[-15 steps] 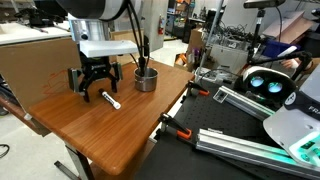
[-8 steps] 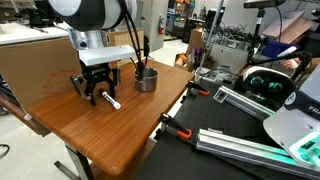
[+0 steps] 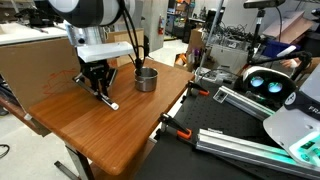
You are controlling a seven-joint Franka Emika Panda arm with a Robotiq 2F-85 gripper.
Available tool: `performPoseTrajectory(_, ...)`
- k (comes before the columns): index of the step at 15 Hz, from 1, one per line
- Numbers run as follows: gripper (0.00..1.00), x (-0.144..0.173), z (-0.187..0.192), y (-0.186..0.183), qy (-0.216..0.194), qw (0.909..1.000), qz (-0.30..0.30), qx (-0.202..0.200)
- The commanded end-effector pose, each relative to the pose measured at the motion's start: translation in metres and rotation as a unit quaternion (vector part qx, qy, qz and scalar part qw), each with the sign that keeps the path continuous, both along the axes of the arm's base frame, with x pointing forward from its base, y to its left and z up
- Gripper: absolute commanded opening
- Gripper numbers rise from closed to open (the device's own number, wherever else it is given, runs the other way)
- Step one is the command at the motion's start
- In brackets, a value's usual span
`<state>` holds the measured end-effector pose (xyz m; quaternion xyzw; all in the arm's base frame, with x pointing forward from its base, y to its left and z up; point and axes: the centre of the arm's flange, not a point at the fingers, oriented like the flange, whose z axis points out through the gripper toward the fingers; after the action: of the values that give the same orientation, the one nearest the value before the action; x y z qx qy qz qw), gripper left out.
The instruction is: Put the marker in the pot
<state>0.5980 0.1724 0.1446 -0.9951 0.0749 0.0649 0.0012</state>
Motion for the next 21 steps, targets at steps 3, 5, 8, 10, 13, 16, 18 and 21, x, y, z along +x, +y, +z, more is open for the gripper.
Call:
performPoseTrajectory(3, 0.05, 0.004, 0.001, 0.004, 0.001, 1.0000, 0.004, -0.007)
performPoseTrajectory(5, 0.05, 0.000, 0.008, 0.005, -0.011, 0.9999, 0.007, -0.001)
performPoseTrajectory(8, 0.05, -0.009, 0.027, 0.008, -0.038, 0.9991, 0.018, 0.009)
performPoseTrajectory(10, 0.05, -0.017, 0.042, 0.011, -0.061, 0.9977, 0.025, 0.012)
performPoseTrajectory(13, 0.05, -0.038, 0.071, 0.009, -0.112, 0.9931, 0.027, 0.022)
performPoseTrajectory(16, 0.05, -0.064, 0.098, -0.005, -0.165, 0.9856, 0.021, 0.033)
performPoseTrajectory(18, 0.05, -0.082, 0.115, -0.018, -0.200, 0.9792, 0.009, 0.036)
performPoseTrajectory(21, 0.05, -0.105, 0.132, -0.041, -0.256, 0.9661, -0.006, 0.035)
